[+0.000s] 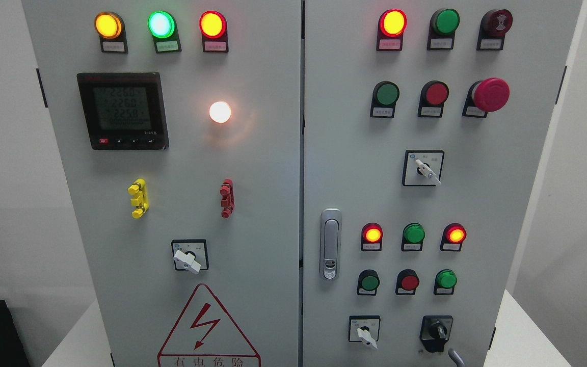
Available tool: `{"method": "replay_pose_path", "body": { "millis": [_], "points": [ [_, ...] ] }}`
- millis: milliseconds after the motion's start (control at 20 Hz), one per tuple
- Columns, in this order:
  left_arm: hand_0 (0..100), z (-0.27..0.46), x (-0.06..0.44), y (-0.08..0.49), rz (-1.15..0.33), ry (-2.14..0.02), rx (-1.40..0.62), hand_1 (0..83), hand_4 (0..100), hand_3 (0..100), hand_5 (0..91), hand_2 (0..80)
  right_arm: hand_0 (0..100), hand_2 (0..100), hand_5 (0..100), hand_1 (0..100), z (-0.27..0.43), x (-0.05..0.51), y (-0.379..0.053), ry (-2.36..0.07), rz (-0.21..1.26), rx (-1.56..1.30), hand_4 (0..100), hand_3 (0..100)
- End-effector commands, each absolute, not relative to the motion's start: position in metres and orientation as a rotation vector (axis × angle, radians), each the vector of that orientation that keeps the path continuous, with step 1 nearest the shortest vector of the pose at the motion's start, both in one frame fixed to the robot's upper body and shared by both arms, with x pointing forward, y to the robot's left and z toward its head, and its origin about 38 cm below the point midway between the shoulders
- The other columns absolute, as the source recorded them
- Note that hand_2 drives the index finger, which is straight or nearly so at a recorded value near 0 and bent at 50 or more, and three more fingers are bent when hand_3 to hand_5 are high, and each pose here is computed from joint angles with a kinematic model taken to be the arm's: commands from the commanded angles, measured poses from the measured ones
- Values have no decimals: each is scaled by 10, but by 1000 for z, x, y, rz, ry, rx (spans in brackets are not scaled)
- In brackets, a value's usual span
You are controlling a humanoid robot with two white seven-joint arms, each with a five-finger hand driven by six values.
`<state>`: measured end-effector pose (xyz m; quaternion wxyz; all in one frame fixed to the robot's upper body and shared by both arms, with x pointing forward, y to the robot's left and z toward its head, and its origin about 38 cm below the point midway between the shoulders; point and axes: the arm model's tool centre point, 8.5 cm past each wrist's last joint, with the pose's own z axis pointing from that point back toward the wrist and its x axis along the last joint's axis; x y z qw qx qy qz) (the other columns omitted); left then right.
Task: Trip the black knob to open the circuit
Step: 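Raise the right hand up to the black rotary knob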
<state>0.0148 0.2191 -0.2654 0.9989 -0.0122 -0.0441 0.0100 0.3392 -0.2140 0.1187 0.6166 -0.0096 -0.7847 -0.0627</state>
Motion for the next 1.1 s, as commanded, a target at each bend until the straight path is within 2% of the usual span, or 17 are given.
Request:
{"method": "replay_pose_path", "body": {
  "millis": [0, 1050],
  "points": [
    [120, -265, 15, 219, 23, -88, -24, 389, 0, 0, 0, 0, 687, 0, 886, 801, 133, 342, -211, -1855, -139, -8, 946, 1000],
    [120, -265, 15, 219, 23, -87, -24, 389, 0, 0, 0, 0, 690, 0, 884, 806, 132, 343, -194, -1836, -124, 19, 944, 1000]
  ]
}}
